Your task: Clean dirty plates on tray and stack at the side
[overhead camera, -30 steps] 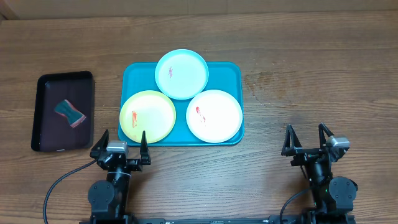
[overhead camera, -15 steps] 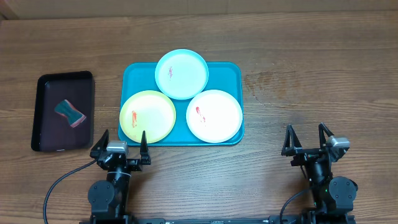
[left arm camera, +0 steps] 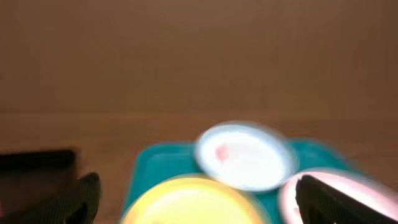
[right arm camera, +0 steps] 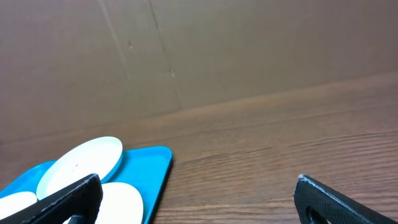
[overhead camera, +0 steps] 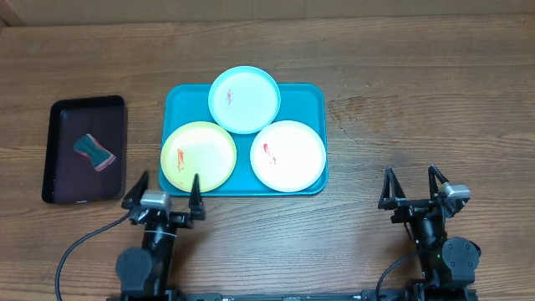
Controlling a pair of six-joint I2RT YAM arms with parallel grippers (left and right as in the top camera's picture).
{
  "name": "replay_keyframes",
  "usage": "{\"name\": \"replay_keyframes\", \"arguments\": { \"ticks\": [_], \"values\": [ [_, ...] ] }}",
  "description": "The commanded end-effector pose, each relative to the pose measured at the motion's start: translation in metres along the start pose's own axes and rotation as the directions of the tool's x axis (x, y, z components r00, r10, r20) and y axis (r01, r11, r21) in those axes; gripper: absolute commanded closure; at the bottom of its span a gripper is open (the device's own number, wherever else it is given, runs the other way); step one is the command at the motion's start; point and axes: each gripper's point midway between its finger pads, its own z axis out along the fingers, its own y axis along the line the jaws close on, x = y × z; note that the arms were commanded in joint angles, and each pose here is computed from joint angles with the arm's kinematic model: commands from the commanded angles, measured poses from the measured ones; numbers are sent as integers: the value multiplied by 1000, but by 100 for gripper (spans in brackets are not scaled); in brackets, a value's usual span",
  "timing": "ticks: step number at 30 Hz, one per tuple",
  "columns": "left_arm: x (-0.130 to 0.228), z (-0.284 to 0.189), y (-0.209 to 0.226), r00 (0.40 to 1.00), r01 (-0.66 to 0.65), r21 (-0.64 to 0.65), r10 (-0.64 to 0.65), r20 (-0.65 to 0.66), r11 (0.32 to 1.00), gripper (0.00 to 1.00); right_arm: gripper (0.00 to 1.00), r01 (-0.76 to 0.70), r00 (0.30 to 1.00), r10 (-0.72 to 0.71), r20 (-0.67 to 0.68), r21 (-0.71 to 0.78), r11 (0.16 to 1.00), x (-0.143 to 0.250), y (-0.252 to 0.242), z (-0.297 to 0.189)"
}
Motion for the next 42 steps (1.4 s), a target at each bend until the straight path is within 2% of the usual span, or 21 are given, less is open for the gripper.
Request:
{"name": "replay_keyframes", "arguments": {
  "ticks": [1,3,5,8,9,11,14,17,19,21,24,26,28,30,32,34,36,37,38,42],
  "values": [
    [-27,-11,-57,967,235,339,-255,16,911,0,0,1,1000,-1,4,8,1000,2,-2,0],
    [-62,-20,-64,949,207,405,-283,136,891,0,0,1,1000,-1,4,8,1000,2,-2,0],
    [-90,-32,-69,930,125,437,-259,262,891,0,0,0,1000,0,4,8,1000,2,-2,0],
    [-134,-58,-76,856,-22,452,-217,470,892,0,0,1,1000,-1,4,8,1000,2,-2,0],
    [-151,-69,-76,814,-77,432,-193,547,899,0,0,0,1000,0,4,8,1000,2,-2,0],
    [-165,-73,-73,795,-89,397,-175,581,914,0,0,1,1000,-1,4,8,1000,2,-2,0],
    [-181,-68,-67,816,-117,302,-82,573,946,0,0,1,1000,-1,4,8,1000,2,-2,0],
    [-189,-51,-54,888,-131,186,31,459,974,0,0,1,1000,-1,4,8,1000,2,-2,0],
    [-185,-34,-40,955,-73,117,36,295,990,0,0,1,1000,-1,4,8,1000,2,-2,0],
    [-178,-19,-32,990,-27,80,16,143,996,0,0,0,1000,0,4,8,1000,2,-2,0],
    [-171,0,-47,999,10,177,-1,-50,984,0,0,1,1000,-1,4,8,1000,2,-2,0],
    [-171,10,-60,994,35,260,-7,-108,965,0,0,0,1000,0,4,8,1000,2,-2,0],
    [-174,20,-66,993,2,305,36,-117,952,0,0,1,1000,-1,4,8,1000,2,-2,0],
    [-174,32,-60,989,-16,286,57,-137,958,0,0,1,1000,-1,4,8,1000,2,-2,0],
    [-172,46,-41,979,5,176,31,-200,984,0,0,1,1000,-1,4,8,1000,2,-2,0],
    [-164,58,-4,951,33,-43,-44,-305,999,0,0,0,1000,0,4,8,1000,2,-2,0],
    [-152,61,34,900,-5,-265,-111,-421,964,0,0,1,1000,-1,4,8,1000,2,-2,0],
    [-146,61,47,871,-39,-331,-130,-474,943,0,0,1,1000,-1,4,8,1000,2,-2,0],
    [-141,62,55,837,-75,-369,-142,-528,926,0,0,1,1000,-1,4,8,1000,2,-2,0],
    [-120,81,58,727,-108,-358,-172,-665,927,0,0,1,1000,-1,4,8,1000,2,-2,0]
  ]
}}
